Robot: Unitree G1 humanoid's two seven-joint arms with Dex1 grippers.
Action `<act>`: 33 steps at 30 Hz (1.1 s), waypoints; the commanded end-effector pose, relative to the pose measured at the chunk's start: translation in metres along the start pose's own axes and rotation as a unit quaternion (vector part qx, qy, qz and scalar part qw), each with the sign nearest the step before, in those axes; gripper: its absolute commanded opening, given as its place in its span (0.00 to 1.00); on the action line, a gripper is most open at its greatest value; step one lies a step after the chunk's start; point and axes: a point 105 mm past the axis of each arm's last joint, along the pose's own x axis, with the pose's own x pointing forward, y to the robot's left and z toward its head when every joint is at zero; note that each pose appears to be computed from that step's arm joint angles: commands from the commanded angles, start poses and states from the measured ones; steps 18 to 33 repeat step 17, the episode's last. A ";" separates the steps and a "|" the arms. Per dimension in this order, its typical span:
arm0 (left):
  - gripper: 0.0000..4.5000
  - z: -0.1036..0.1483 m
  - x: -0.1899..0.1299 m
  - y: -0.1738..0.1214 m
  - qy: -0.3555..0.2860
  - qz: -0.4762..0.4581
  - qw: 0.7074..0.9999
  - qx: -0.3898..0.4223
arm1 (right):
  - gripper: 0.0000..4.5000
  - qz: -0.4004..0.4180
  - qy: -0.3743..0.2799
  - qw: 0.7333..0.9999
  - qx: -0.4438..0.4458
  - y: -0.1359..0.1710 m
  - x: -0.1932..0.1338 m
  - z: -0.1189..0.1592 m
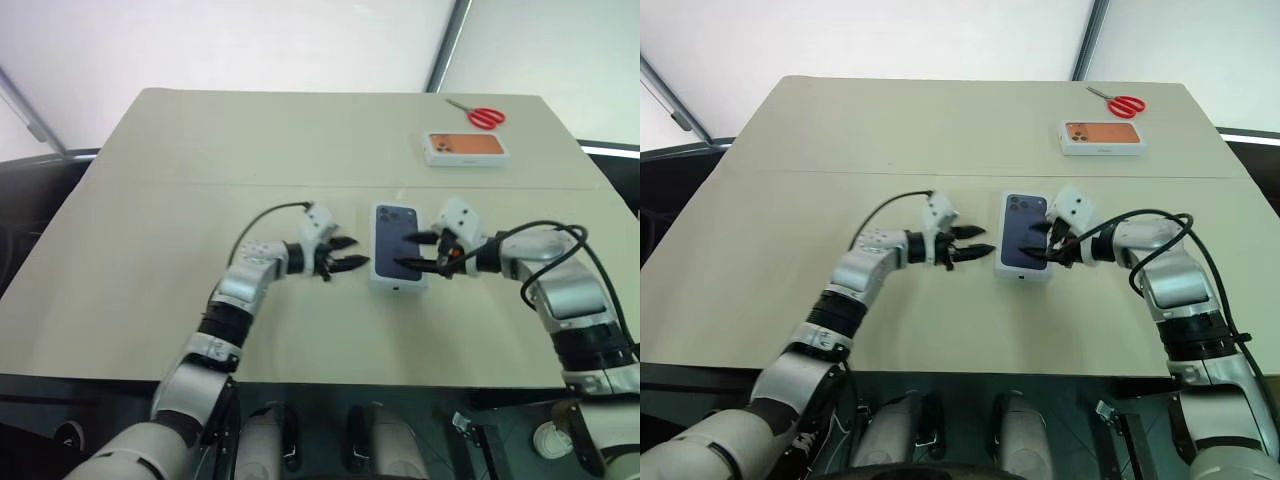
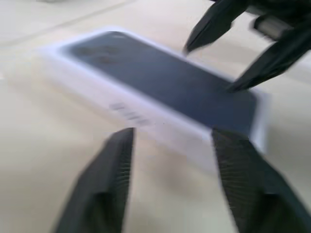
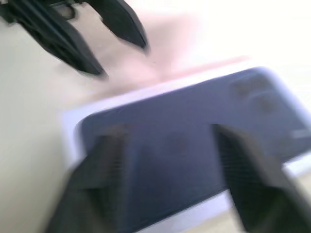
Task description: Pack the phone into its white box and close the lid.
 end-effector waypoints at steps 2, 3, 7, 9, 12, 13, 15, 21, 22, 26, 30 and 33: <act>1.00 0.030 -0.047 0.021 -0.046 0.027 0.998 0.019 | 1.00 -0.023 -0.061 0.998 0.007 -0.014 -0.015 0.021; 1.00 0.029 -0.064 0.028 -0.045 0.041 0.998 0.021 | 1.00 -0.017 -0.062 0.998 0.010 -0.013 -0.020 0.019; 1.00 0.018 -0.114 0.048 -0.015 0.090 0.996 0.026 | 1.00 -0.008 -0.053 0.998 0.023 -0.013 -0.041 0.011; 1.00 0.014 -0.146 0.054 -0.003 0.118 0.993 0.032 | 1.00 -0.009 -0.041 0.999 0.026 -0.016 -0.057 0.005; 1.00 0.020 -0.169 0.047 -0.018 0.125 0.992 0.030 | 1.00 -0.030 -0.046 0.998 0.034 -0.026 -0.073 0.002; 1.00 0.022 -0.174 0.043 -0.024 0.127 0.991 0.025 | 1.00 -0.036 -0.048 0.997 0.045 -0.029 -0.076 -0.001; 1.00 0.021 -0.181 0.034 -0.022 0.130 0.991 0.025 | 1.00 -0.052 -0.042 0.997 0.045 -0.034 -0.079 -0.007; 1.00 0.018 -0.188 0.032 -0.014 0.143 0.989 0.022 | 1.00 -0.052 -0.045 0.996 0.052 -0.036 -0.079 -0.009; 1.00 0.018 -0.188 0.032 -0.014 0.143 0.989 0.022 | 1.00 -0.052 -0.045 0.996 0.052 -0.036 -0.079 -0.009; 1.00 0.018 -0.188 0.032 -0.014 0.143 0.989 0.022 | 1.00 -0.052 -0.045 0.996 0.052 -0.036 -0.079 -0.009; 1.00 0.018 -0.188 0.032 -0.014 0.143 0.989 0.022 | 1.00 -0.052 -0.045 0.996 0.052 -0.036 -0.079 -0.009; 1.00 0.018 -0.188 0.032 -0.014 0.143 0.989 0.022 | 1.00 -0.052 -0.045 0.996 0.052 -0.036 -0.079 -0.009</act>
